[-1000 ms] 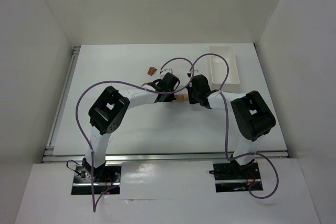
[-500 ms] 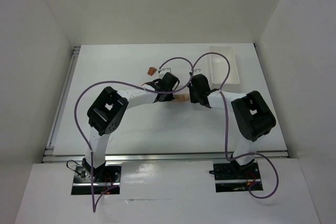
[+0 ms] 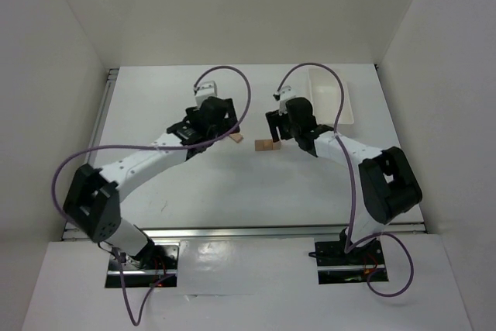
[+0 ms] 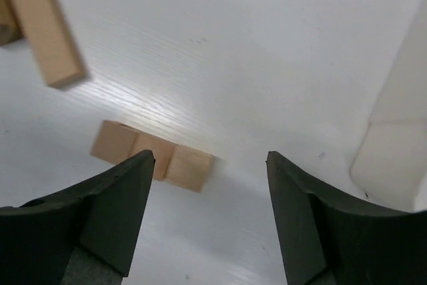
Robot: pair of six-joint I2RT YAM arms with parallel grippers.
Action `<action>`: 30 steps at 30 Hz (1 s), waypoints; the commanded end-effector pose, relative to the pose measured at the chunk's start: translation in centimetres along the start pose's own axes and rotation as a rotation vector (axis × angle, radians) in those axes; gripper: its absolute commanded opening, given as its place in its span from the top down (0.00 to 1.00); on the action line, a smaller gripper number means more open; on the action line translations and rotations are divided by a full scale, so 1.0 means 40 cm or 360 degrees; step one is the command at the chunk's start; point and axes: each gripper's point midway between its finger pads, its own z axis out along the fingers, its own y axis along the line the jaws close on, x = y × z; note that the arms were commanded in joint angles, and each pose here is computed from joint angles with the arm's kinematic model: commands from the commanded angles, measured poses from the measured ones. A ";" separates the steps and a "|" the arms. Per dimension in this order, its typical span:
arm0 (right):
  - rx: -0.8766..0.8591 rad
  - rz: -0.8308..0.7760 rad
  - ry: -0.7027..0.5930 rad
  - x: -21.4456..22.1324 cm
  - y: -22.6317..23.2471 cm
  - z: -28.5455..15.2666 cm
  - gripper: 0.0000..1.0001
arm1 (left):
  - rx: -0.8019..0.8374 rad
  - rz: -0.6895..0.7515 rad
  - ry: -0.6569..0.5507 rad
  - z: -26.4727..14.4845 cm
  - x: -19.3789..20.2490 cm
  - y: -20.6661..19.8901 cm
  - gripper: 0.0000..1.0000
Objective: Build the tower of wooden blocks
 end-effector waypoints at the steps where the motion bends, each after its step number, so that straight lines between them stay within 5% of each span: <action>1: -0.0384 -0.0339 -0.0283 -0.142 0.114 -0.020 0.22 | -0.0084 -0.0084 -0.0228 -0.101 -0.099 0.073 0.00; 4: -0.0488 -0.0632 -0.0292 -0.145 0.211 0.013 0.13 | -0.0118 -0.0125 -0.0257 -0.172 -0.101 0.127 0.00; 11: -0.0642 -0.0912 -0.0289 -0.137 0.330 0.120 0.11 | -0.0327 -0.0249 -0.0213 -0.259 -0.024 0.282 0.00; 29: -0.0733 -0.0930 -0.0107 -0.071 0.405 0.280 0.28 | -0.0312 -0.0262 -0.0111 -0.288 0.039 0.339 0.00; 30: -0.0736 -0.0917 -0.0081 -0.061 0.406 0.286 0.36 | -0.0285 -0.0256 -0.0136 -0.287 0.020 0.331 0.00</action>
